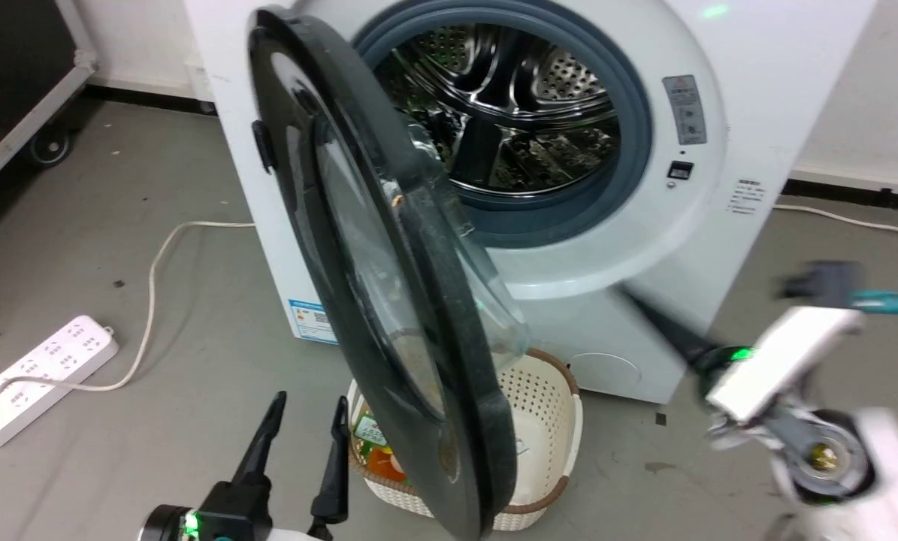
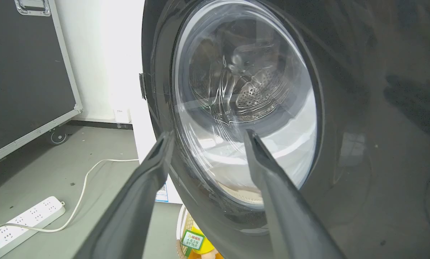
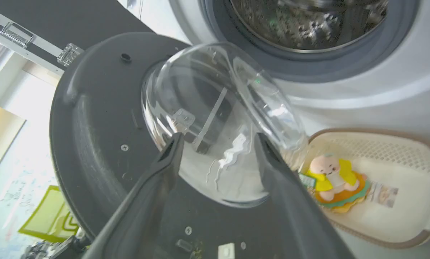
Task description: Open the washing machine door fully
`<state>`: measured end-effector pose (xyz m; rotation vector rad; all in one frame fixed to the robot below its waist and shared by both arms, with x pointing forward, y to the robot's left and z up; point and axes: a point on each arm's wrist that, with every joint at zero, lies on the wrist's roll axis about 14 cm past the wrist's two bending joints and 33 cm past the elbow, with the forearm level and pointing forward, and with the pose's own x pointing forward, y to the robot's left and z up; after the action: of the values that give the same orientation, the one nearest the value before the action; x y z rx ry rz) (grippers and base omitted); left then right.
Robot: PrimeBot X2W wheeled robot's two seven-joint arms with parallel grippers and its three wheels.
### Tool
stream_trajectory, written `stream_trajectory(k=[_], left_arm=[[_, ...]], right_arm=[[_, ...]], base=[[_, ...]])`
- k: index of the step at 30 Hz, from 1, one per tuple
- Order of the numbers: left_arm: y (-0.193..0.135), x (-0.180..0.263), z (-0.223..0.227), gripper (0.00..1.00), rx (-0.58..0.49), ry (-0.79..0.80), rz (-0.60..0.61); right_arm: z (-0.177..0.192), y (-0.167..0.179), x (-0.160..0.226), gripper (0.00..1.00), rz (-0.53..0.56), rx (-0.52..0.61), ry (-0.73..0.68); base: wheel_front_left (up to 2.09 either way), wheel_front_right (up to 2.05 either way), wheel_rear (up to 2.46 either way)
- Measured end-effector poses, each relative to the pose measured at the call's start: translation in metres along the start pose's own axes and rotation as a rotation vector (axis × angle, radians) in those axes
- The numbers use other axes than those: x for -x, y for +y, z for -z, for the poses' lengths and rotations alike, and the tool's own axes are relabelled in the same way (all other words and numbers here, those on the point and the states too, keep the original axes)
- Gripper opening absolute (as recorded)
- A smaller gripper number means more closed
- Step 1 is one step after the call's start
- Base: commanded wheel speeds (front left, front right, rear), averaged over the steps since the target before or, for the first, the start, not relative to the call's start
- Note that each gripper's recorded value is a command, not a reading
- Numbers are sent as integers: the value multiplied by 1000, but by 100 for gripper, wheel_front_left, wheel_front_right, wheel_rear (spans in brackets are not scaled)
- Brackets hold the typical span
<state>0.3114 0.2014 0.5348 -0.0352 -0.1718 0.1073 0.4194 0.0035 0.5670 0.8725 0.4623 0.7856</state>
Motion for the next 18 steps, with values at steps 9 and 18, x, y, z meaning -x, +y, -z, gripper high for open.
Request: stream_trajectory(k=[9,18], left_arm=[[-5,-11,3,100,23,5,35],[-15,-14,11,100,54,29,97]], right_arm=[[-72,-28,84,100,253,659,-442],[-42,-54,143,100,488,946,-552]], base=[[0,0,0],[0,0,0]])
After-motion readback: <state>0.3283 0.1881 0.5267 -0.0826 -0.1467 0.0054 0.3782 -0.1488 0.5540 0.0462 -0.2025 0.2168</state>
